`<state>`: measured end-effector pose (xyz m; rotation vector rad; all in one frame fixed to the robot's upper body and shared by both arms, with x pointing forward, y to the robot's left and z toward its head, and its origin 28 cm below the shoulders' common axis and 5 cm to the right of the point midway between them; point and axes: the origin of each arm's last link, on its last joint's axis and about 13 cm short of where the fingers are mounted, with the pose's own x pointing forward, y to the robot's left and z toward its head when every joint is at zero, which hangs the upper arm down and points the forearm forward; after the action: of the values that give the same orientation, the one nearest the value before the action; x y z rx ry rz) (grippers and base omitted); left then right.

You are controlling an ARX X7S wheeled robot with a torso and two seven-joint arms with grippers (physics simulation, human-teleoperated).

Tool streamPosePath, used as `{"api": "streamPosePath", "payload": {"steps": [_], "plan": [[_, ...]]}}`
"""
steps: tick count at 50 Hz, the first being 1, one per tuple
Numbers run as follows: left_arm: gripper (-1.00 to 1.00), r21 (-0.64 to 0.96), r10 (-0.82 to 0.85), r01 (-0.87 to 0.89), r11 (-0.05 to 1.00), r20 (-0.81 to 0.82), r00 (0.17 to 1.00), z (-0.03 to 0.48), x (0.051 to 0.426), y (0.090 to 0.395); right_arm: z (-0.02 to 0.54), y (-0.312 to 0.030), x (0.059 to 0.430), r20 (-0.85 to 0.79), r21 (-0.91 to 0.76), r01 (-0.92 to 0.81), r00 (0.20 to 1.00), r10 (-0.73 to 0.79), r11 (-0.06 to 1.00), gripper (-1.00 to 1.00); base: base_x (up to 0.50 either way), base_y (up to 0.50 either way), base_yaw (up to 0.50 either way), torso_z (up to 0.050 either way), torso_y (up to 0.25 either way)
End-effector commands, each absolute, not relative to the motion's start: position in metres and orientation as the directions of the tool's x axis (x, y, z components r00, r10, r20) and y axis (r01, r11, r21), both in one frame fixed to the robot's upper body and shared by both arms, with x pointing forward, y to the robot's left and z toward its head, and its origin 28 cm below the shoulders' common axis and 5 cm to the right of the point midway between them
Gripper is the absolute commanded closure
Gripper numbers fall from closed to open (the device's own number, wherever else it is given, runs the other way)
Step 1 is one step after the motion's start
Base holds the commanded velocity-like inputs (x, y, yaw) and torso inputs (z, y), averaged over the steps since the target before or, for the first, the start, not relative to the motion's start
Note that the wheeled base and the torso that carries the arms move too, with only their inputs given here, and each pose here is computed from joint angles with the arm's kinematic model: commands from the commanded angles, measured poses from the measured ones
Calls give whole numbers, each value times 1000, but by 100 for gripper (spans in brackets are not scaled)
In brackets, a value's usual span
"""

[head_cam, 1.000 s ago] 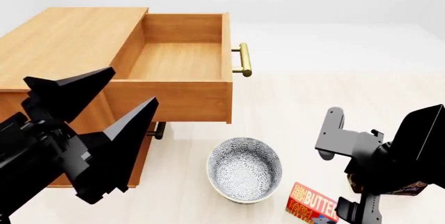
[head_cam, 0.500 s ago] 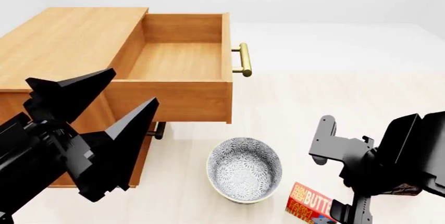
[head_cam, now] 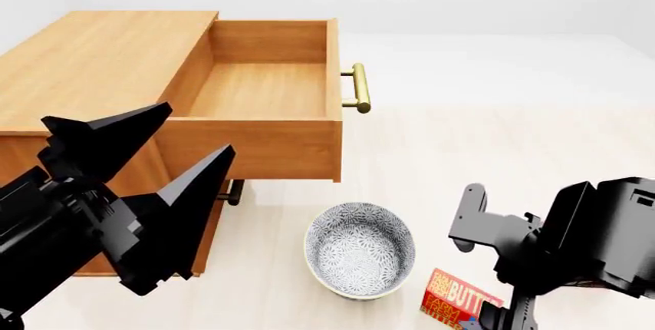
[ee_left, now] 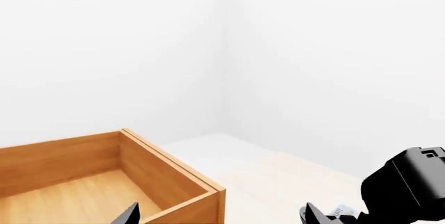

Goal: Put the butter at the back in the top drawer of the cabinet and close it.

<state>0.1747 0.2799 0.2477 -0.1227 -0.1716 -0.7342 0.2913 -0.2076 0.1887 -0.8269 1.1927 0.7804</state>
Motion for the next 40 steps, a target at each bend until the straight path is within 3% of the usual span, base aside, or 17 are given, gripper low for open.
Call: {"api": "streamPosePath", "payload": {"steps": [1, 40], "plan": [[-100, -53, -654, 675, 736, 198, 730, 248, 175, 280, 175, -209, 292, -981, -113, -863, 176, 82, 492, -100, 0, 0, 0, 0, 0], [-100, -53, -655, 674, 737, 193, 731, 245, 176, 279, 156, -218, 284, -988, -73, -858, 133, 83, 508, -100, 0, 0, 0, 0, 0]]}}
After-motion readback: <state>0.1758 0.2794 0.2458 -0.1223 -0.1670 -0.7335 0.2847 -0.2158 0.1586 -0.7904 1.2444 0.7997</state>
